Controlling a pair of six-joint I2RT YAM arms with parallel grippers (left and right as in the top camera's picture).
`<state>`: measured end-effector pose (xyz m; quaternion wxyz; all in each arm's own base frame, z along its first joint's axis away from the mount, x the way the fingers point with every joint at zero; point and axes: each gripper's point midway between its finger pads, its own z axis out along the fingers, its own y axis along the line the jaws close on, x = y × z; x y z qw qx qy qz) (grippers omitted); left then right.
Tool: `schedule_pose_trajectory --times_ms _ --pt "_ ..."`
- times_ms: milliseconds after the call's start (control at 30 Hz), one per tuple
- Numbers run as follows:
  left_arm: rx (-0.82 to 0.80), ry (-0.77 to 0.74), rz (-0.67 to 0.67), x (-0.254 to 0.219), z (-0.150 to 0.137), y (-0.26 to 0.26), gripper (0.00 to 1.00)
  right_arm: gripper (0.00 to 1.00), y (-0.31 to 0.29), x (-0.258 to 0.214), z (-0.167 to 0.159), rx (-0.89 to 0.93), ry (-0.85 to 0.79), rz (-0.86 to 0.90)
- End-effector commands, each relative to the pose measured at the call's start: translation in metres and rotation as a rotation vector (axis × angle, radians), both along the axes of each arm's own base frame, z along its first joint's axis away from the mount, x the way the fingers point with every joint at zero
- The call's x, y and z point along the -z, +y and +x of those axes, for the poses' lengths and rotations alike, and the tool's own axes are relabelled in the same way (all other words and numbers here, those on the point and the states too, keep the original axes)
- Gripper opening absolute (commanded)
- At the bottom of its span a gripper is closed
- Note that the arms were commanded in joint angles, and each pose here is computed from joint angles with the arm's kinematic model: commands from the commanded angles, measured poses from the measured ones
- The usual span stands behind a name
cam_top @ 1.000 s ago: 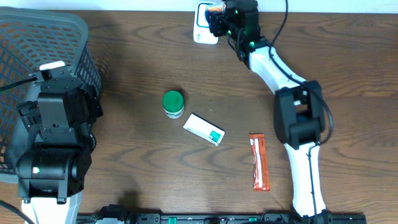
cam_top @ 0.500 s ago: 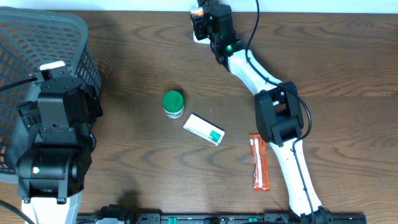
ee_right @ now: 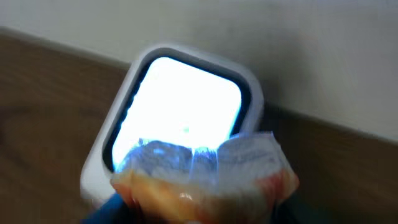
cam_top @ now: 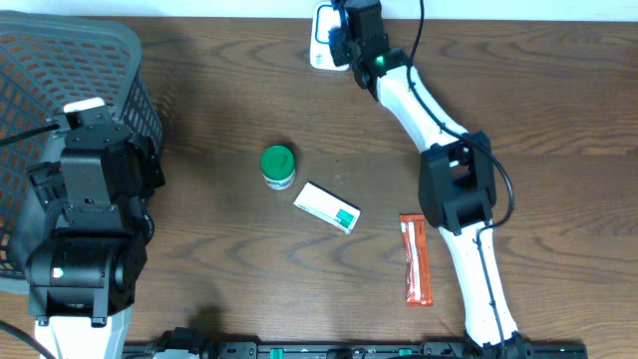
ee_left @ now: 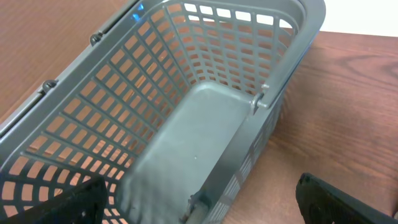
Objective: Scan the item barcode
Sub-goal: 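Move the Kleenex pack to the right table edge and release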
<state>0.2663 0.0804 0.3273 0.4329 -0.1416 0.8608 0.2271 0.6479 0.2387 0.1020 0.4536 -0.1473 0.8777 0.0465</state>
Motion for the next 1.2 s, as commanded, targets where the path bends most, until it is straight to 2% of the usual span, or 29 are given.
schedule_pose_trajectory --times_ms 0,133,300,433,600,733,867,933,1033,1100,1133,1167 --pt "-0.015 0.0 0.002 0.001 -0.002 0.003 0.96 0.47 -0.034 -0.141 -0.021 0.057 -0.134 -0.022" --pt "-0.015 0.0 0.002 0.001 -0.002 0.003 0.96 0.5 -0.097 -0.187 -0.067 0.192 -0.056 -0.13" --pt "-0.015 0.0 0.002 0.001 -0.002 0.003 0.96 0.5 -0.212 -0.185 -0.12 0.446 0.138 -0.331" --pt "-0.015 0.0 0.002 0.001 -0.002 0.003 0.96 0.48 -0.31 -0.142 -0.16 0.712 0.371 -0.354" --pt "-0.015 0.0 0.002 0.001 -0.002 0.003 0.96 0.5 -0.41 -0.073 -0.202 1.016 0.577 -0.267" --pt "-0.015 0.0 0.002 0.001 -0.002 0.003 0.96 0.46 -0.455 -0.016 -0.254 1.162 0.763 -0.185" --pt "-0.015 0.0 0.002 0.001 -0.002 0.003 0.96 0.49 -0.487 0.014 -0.296 1.257 0.864 -0.172" --pt "-0.015 0.0 0.002 0.001 -0.002 0.003 0.96 0.54 -0.503 0.021 -0.315 1.303 0.895 -0.153" --pt "-0.015 0.0 0.002 0.001 -0.002 0.003 0.96 0.83 -0.523 0.026 -0.335 1.358 0.92 -0.071" --pt "-0.015 0.0 0.002 0.001 -0.002 0.003 0.96 0.87 -0.523 0.029 -0.335 1.352 0.924 0.038" --pt "-0.015 0.0 0.002 0.001 -0.002 0.003 0.96 0.97 -0.519 0.03 -0.332 1.327 0.927 0.114" --pt "-0.015 0.0 0.002 0.001 -0.002 0.003 0.96 0.99 -0.512 0.029 -0.325 1.284 0.926 0.192"
